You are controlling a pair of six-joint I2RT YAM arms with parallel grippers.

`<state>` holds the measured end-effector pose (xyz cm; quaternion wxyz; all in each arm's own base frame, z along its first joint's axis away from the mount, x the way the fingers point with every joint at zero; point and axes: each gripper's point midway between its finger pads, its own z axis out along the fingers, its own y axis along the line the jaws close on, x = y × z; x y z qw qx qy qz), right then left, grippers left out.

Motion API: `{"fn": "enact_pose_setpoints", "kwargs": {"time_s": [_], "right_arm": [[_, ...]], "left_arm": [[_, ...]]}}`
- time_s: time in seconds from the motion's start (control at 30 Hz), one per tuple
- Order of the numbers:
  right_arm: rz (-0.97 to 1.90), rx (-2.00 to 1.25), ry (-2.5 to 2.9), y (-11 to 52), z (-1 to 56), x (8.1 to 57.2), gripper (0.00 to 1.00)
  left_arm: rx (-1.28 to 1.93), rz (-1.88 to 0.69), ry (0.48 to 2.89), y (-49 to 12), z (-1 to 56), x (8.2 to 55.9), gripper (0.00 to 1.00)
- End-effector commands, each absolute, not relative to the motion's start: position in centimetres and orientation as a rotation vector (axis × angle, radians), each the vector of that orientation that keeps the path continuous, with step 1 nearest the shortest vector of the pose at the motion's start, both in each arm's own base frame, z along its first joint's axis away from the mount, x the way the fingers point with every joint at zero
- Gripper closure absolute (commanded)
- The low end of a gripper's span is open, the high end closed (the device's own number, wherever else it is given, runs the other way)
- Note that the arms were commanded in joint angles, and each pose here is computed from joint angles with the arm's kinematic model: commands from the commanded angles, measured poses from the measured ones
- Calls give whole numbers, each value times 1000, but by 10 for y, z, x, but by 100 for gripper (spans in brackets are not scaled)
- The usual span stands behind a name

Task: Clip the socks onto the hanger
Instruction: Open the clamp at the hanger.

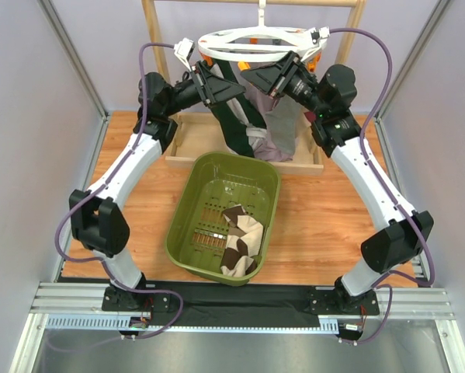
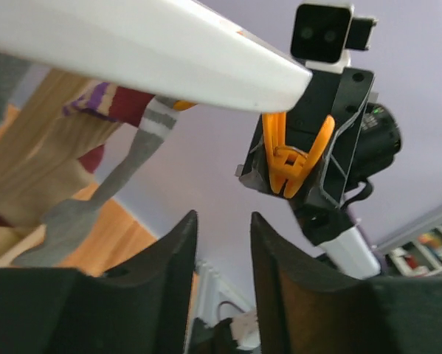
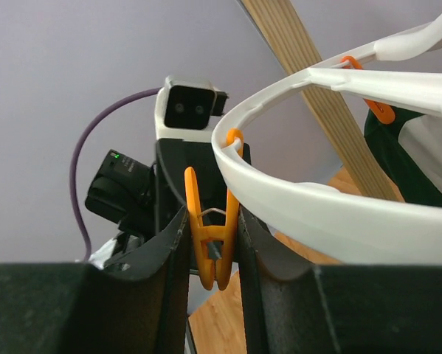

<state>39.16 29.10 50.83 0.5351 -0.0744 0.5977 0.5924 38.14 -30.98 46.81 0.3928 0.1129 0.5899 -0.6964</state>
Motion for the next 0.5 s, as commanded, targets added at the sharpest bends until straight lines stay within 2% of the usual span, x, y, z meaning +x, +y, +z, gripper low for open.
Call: {"fn": "enact_pose_setpoints", "kwargs": {"time_s": [0.0, 0.03, 0.1, 0.17, 0.23, 0.47], "right_arm": [[1394, -232, 1439, 291, 504, 386, 96], [1381, -244, 1449, 292, 495, 386, 99], [1374, -284, 1410, 292, 496, 380, 100], [1372, -348, 1393, 294, 488, 376, 100], [1385, -359, 1399, 293, 484, 375, 100], [1429, -374, 1370, 292, 480, 364, 100]], "left_arm": [[370, -1547, 1451, -289, 493, 356, 54], [388, -1514, 1439, -287, 495, 354, 45], [422, -1501, 1399, -283, 508, 345, 36], [469, -1515, 1378, -284, 517, 340, 20], [465, -1528, 1378, -283, 520, 343, 16], [373, -1570, 1444, -288, 503, 367, 18]]}}
